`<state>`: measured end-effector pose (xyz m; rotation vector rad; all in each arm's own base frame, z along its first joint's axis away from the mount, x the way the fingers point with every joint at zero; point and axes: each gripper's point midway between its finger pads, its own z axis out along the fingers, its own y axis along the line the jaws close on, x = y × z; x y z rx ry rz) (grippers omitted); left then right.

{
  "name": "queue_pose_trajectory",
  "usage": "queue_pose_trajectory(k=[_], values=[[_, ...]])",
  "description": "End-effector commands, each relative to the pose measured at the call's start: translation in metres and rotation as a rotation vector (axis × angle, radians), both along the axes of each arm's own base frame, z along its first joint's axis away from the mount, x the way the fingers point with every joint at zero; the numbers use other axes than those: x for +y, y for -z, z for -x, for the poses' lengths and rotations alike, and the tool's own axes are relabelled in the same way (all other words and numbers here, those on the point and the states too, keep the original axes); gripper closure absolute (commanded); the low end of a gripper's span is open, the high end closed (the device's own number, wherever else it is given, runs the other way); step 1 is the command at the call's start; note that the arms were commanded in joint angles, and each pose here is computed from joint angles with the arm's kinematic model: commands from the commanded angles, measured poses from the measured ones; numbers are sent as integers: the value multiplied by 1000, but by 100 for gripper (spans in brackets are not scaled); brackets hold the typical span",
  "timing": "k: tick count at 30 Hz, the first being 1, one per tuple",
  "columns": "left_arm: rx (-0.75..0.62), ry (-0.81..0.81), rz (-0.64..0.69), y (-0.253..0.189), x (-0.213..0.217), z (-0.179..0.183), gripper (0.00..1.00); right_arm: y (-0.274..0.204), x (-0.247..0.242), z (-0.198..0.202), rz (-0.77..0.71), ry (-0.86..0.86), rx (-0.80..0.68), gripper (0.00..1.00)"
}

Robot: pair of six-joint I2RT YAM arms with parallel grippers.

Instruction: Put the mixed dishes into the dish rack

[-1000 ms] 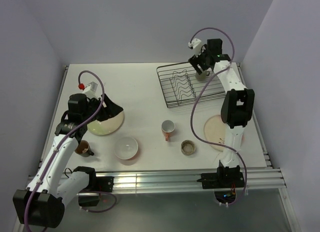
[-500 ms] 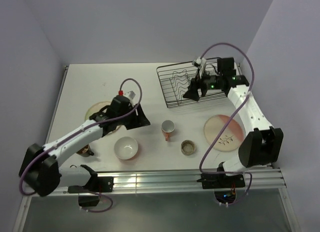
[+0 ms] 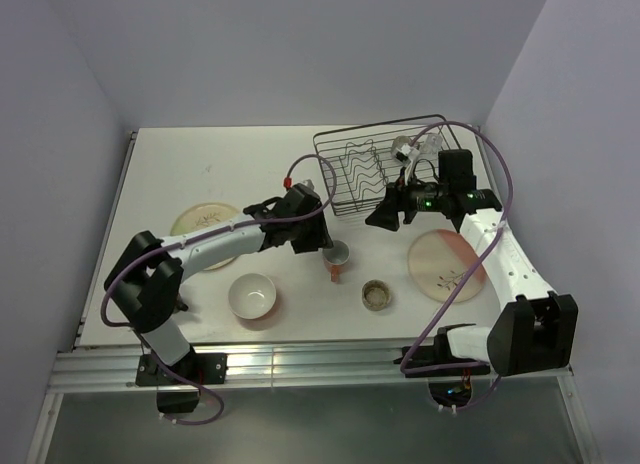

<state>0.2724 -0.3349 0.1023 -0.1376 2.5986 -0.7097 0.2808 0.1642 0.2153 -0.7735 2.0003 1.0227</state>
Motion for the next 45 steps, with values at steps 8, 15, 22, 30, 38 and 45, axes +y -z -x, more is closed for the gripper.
queue_pose_trajectory(k=[8,15,22,30,38,45], values=[[-23,-16,-138,6,-8,-3,64,-10,3,-8,-33,-2,-36,28],[-83,-15,-262,10,-5,-4,89,-9,2,-7,-33,1,-32,28],[-155,-9,-143,-21,-13,-9,100,-10,1,-6,-37,17,-24,28],[-230,0,340,-88,-1,-19,100,-22,4,-17,-133,83,67,27],[-510,142,722,-174,28,-5,100,-71,25,-43,-602,218,344,16],[-801,120,857,-244,49,-4,100,-97,49,-53,-767,243,473,7]])
